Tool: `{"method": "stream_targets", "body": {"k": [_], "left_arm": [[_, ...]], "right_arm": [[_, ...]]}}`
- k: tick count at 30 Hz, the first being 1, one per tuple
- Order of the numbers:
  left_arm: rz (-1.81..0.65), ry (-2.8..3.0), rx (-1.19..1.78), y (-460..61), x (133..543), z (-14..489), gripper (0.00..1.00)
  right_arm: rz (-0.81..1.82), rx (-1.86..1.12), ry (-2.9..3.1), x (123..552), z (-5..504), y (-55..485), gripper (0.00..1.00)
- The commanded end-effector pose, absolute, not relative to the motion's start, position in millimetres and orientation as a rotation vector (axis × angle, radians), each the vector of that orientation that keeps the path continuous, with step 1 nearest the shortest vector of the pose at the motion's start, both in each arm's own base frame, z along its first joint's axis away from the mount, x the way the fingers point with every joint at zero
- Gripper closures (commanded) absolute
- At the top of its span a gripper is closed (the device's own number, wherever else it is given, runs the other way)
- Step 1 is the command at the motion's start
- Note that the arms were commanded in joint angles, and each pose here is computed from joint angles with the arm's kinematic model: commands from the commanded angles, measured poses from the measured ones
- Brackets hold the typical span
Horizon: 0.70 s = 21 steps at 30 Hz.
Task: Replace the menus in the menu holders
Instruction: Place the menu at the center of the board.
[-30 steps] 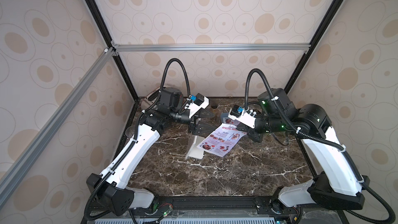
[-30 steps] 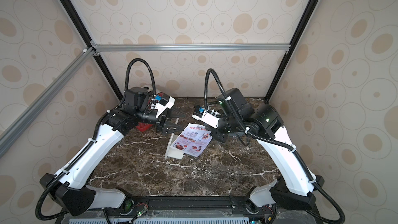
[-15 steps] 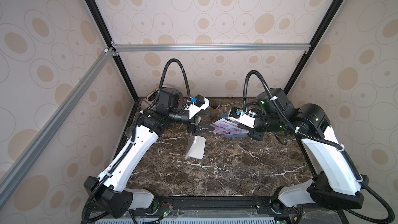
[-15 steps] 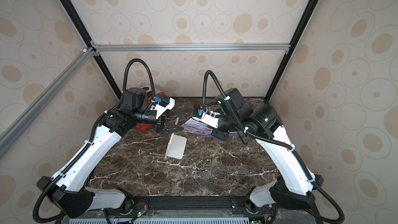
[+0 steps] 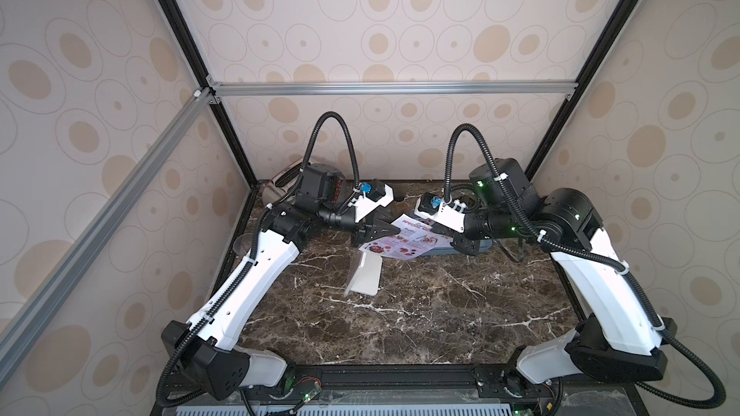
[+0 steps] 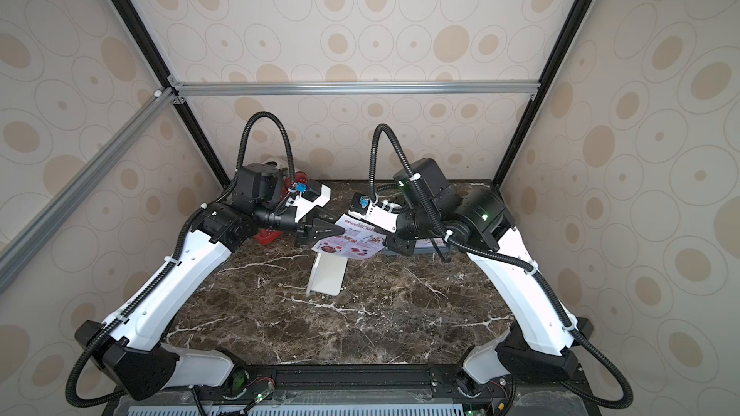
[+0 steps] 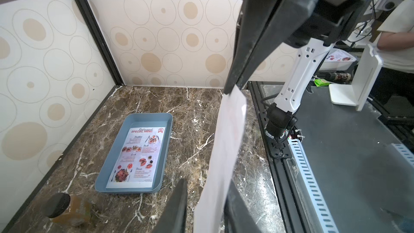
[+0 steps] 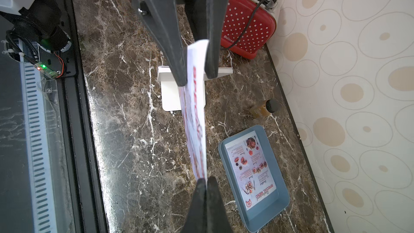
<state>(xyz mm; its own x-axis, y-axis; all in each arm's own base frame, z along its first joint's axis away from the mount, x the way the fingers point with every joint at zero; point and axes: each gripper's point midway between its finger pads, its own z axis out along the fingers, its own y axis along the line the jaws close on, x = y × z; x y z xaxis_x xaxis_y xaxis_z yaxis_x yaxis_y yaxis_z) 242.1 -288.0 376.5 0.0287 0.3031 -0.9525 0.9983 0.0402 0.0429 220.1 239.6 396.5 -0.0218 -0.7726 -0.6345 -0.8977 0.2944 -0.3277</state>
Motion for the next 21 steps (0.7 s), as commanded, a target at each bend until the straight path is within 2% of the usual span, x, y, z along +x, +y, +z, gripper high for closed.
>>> {"method": "stream_targets", "body": {"k": [1,4,7,8,10,13,17,21], "left_arm": [[-0.952,1.359,1.436,-287,236,392,0.82],[-0.931,1.355,1.434,-286,236,394,0.97],[-0.891,1.358,1.420,-282,236,398,1.00],[-0.875,1.369,1.406,-280,236,401,1.00],[-0.841,1.403,1.357,-274,236,407,1.00],[-0.803,1.492,1.231,-257,229,418,1.00],[-0.675,1.653,0.946,-210,218,423,1.00],[-0.444,1.796,0.552,-139,214,426,1.00]], "right_arm": [[0.235,-1.513,1.790,216,402,244,1.00],[0.239,-1.514,1.791,215,402,243,1.00],[0.241,-1.505,1.791,215,404,243,1.00],[0.246,-1.488,1.788,215,407,243,0.89],[0.261,-1.422,1.770,217,419,243,0.57],[0.255,-1.258,1.720,223,443,236,0.34],[0.181,-0.957,1.679,239,457,209,0.29],[0.172,-0.810,1.711,244,438,195,0.30]]}}
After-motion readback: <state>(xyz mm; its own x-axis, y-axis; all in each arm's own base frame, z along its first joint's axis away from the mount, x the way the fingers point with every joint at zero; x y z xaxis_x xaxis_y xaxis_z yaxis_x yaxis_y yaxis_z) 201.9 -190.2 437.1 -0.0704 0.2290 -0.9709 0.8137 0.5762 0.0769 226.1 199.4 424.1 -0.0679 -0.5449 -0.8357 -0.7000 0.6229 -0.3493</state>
